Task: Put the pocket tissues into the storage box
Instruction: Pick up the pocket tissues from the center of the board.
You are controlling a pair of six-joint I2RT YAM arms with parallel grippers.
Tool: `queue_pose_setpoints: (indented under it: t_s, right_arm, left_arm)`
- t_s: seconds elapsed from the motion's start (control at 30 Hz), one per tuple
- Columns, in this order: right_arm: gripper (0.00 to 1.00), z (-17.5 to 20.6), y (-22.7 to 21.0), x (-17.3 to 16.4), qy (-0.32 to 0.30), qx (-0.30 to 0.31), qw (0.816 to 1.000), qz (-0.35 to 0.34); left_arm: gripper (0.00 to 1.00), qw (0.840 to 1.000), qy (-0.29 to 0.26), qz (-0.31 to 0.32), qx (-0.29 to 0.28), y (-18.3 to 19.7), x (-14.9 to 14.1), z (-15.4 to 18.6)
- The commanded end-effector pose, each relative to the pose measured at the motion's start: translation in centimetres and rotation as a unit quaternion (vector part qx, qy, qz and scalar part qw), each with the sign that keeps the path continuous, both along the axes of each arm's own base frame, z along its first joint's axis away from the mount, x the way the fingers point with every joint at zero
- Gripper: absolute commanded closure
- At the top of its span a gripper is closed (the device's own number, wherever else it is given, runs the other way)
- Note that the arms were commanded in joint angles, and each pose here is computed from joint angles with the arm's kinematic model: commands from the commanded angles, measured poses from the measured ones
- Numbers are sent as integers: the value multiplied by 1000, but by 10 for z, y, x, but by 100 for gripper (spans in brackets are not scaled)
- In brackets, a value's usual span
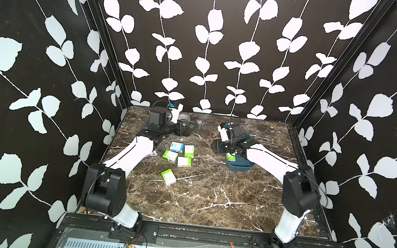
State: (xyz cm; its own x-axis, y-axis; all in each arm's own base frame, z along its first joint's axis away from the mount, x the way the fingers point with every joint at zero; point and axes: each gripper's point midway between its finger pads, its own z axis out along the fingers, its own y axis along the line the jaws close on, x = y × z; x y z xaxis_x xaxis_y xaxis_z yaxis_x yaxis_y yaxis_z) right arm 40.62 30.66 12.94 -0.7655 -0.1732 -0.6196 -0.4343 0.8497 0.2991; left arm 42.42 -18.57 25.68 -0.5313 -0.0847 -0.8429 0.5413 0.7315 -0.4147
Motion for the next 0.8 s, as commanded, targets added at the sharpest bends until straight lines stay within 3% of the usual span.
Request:
queue_pose_setpoints:
  t_s: [0.0, 0.27, 0.77]
  right_arm:
    - [36, 19, 44, 10, -18, 65, 998, 16]
    - [35, -13, 99, 25, 24, 80, 996, 30]
    - [34, -57, 129, 28, 57, 4, 997, 42]
  left_arm:
    - [1, 1000, -4, 19, 16, 18, -9, 3]
    - [1, 999, -4, 35, 12, 31, -12, -1]
    - [1, 1000, 0, 26, 7, 31, -20, -7]
